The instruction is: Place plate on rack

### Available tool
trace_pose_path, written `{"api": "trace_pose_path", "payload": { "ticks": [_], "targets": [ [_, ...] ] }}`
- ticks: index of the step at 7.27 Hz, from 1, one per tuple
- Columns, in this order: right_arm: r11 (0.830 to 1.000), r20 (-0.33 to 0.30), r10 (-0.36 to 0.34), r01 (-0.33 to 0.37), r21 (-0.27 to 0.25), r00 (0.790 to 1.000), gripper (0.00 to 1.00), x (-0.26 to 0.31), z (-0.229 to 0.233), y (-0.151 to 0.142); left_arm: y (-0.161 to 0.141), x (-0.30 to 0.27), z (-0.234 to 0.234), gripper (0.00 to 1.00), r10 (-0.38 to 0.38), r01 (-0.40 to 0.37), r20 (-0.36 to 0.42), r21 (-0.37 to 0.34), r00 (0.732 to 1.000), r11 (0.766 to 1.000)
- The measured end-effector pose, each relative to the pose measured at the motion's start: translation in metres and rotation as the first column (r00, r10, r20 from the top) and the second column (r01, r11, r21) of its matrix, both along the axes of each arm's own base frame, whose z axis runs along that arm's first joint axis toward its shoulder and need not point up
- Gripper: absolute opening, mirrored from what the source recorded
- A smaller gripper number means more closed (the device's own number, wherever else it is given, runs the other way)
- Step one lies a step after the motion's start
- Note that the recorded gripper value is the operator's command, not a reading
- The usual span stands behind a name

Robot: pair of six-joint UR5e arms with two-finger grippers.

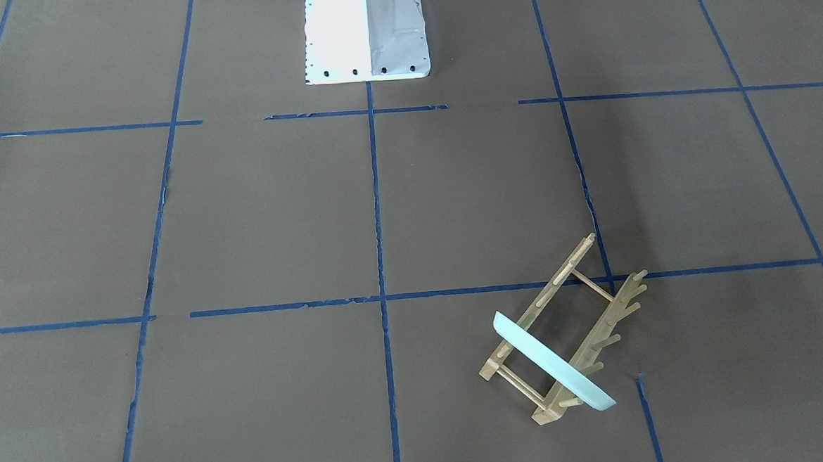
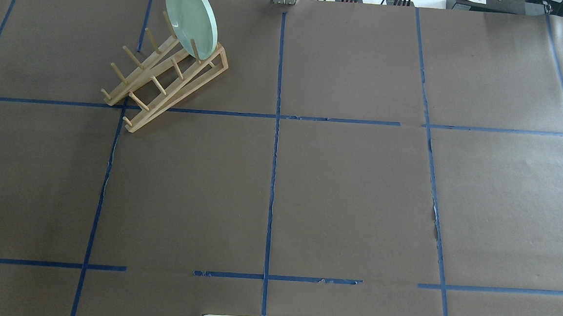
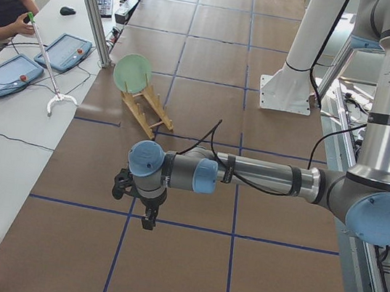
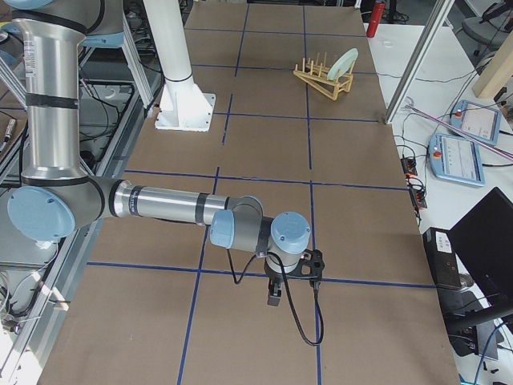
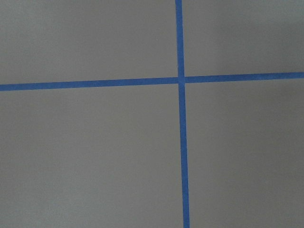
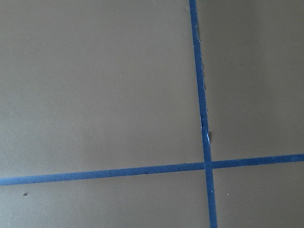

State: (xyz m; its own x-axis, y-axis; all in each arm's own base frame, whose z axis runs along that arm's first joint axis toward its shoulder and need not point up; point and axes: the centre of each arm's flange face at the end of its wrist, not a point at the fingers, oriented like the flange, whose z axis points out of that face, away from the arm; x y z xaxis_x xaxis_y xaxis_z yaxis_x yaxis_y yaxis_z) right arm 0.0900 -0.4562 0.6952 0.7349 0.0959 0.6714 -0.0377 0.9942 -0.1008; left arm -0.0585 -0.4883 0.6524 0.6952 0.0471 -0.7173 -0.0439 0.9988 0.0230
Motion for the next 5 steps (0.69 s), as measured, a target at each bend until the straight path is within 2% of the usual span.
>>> {"api": "trace_pose_path", "payload": {
  "ticks": [5],
  "targets": [
    [1.000,0.000,0.000,0.000,0.000,1.000,1.00,0.0000,0.0001,0.0001,-0.0031,0.0004,-0.0027,1.00,-0.001,0.001,-0.004,0.002,1.000,1.000]
  ]
}}
